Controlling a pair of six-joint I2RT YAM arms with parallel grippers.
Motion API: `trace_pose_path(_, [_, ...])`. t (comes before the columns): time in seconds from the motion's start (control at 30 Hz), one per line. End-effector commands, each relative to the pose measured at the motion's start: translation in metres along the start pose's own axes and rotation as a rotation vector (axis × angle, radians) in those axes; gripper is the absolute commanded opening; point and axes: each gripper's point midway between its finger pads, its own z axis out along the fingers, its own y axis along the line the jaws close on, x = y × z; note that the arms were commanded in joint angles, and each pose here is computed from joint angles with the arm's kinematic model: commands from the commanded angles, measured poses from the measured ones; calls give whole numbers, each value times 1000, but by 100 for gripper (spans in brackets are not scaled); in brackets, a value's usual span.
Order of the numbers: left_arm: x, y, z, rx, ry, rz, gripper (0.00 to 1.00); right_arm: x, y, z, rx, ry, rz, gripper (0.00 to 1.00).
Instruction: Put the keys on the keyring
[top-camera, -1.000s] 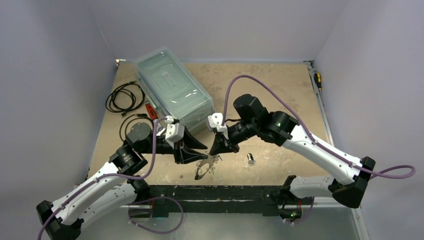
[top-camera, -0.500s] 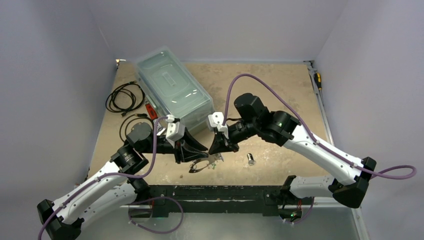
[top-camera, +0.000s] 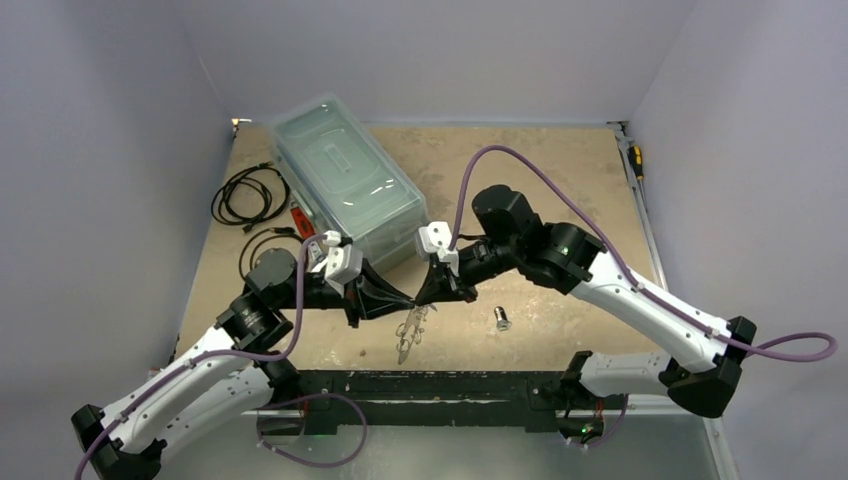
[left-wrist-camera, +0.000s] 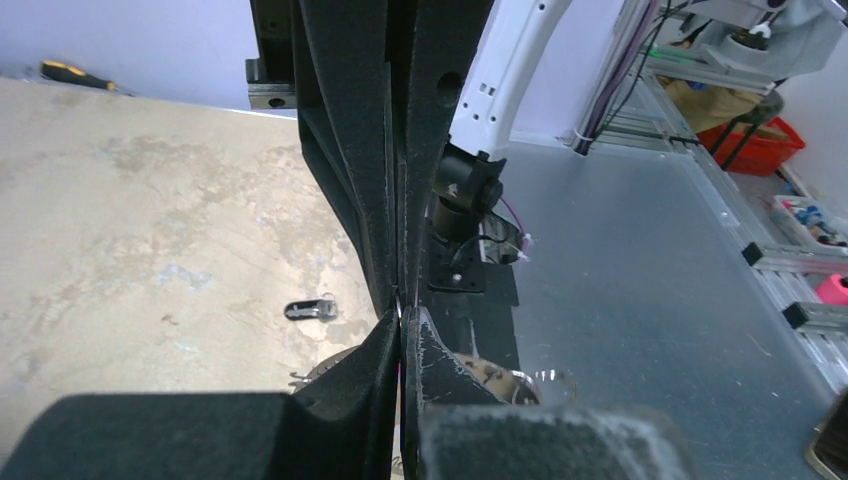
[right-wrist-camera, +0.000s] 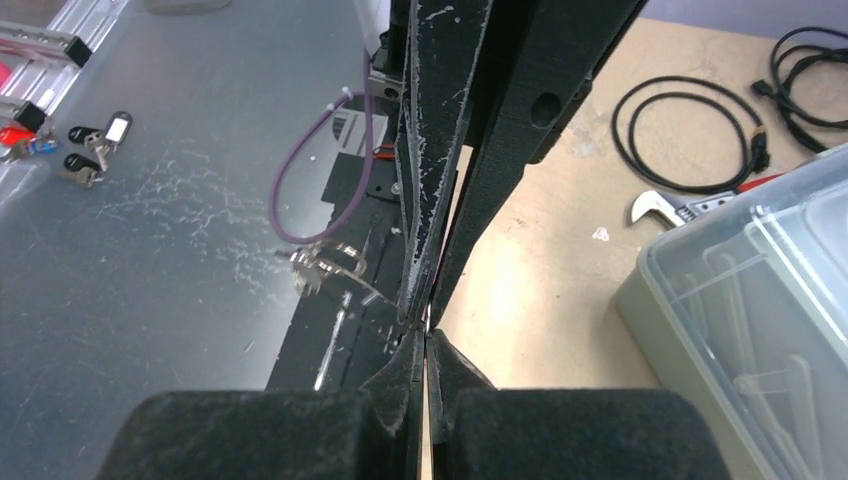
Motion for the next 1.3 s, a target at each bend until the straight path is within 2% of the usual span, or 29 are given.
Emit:
trace_pose_path(0.0, [-18,7,-9,-87,-34,91,0,-47,-4,-17,89,-151,-99,0])
trace_pose_path(0.1, [-28,10,-17,-141,-72,132,0,-57,-10,-21,151,-216,-103,36])
trace_pose_path(0.17, [-33,11,-21,-169,-94,150,0,-60,-14,-23,184,-245,-124,48])
trace_pose_path(0.23, [-36,12,-24,-191,-112,163,0,-63,-14,-25,198,-271,-142,51])
trace_pose_path(0.47, [-51,7,-34,-222,-192,199,0,-72,-16,-25,247,-442,-125,50])
trace_pose_path(0.67, [-65,3,-48,-270,-286,233,0,-73,-22,-24,286,-596,-63,39])
trace_pose_path(0.77, [-70,0,-53,-280,-319,248,0,-81,-15,-26,252,-688,-70,38])
trace_pose_path(1.27, [-72,0,-56,-289,-331,256,0,-94,-7,-4,64,-753,-34,34])
